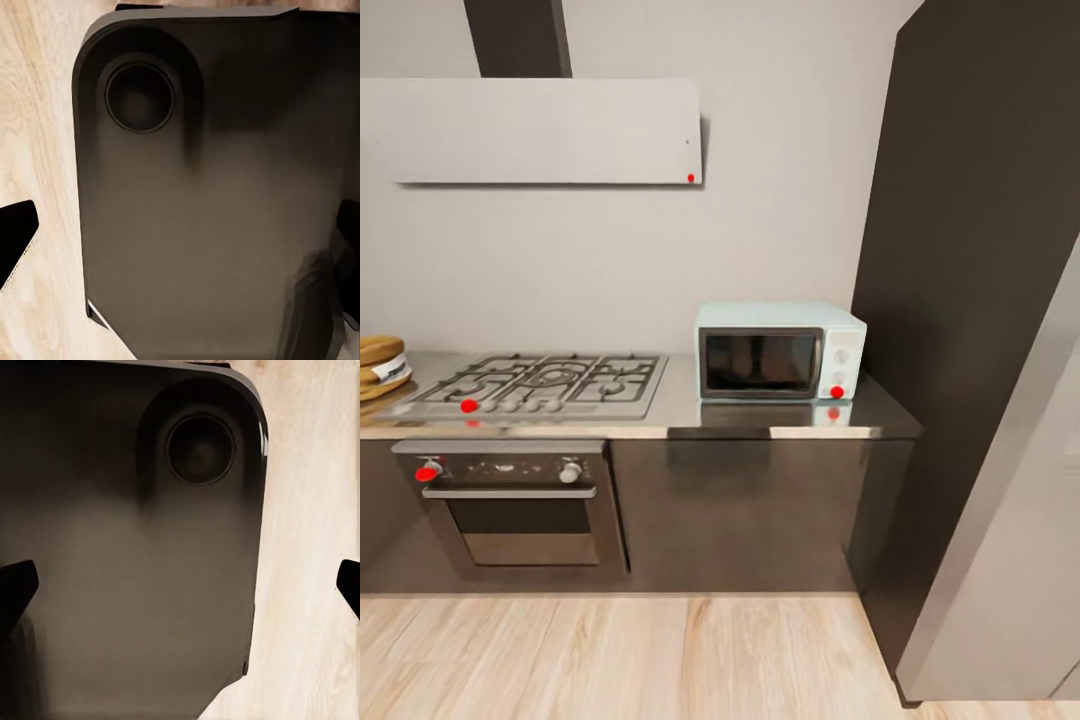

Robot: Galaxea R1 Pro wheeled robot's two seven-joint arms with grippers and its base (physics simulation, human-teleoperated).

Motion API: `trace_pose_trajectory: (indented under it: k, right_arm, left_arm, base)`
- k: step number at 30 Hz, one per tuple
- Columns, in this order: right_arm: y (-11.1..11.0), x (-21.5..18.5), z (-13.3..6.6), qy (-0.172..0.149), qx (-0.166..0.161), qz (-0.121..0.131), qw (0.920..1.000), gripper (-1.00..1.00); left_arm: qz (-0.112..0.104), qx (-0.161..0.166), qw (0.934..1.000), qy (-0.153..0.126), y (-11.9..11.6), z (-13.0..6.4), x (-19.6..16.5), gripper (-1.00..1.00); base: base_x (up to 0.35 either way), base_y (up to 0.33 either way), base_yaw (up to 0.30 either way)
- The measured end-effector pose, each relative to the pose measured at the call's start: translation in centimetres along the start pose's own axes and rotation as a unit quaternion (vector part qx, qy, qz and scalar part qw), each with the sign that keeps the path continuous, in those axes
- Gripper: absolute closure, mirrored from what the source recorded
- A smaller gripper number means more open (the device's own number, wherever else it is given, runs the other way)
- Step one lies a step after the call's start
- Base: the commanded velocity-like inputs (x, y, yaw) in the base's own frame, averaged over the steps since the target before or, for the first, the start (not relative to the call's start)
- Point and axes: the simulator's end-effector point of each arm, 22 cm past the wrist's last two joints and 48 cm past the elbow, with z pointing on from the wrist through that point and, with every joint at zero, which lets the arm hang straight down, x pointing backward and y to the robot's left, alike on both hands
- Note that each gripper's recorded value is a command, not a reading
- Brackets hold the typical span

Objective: In the kitchen, take the popcorn bag from the countertop, put it into the microwave, and heat it until the popcorn is cooked so the cooked popcorn ends up inside the bag.

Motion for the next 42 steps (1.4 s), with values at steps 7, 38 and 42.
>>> trace_pose_trajectory:
  k: [7, 38, 42]
  right_arm:
    - [0.0, 0.0, 0.0, -0.001, 0.001, 0.000, 1.0000, -1.00]
    - [-1.3, -0.2, 0.0, -0.003, 0.007, -0.003, 1.0000, -1.00]
    - [-1.4, -11.0, -0.9, -0.112, 0.004, -0.012, 0.9936, -1.00]
  left_arm:
    - [0.000, 0.000, 1.0000, 0.000, 0.0, 0.0, 0.0, -1.00]
    - [0.000, -0.001, 1.0000, 0.000, 0.0, 0.0, 0.0, -1.00]
    - [0.000, -0.001, 1.0000, -0.001, 0.0, 0.0, -0.1, -1.00]
  base:
    - [0.264, 0.000, 0.000]
    - [0.174, 0.000, 0.000]
    - [0.000, 0.000, 0.000]
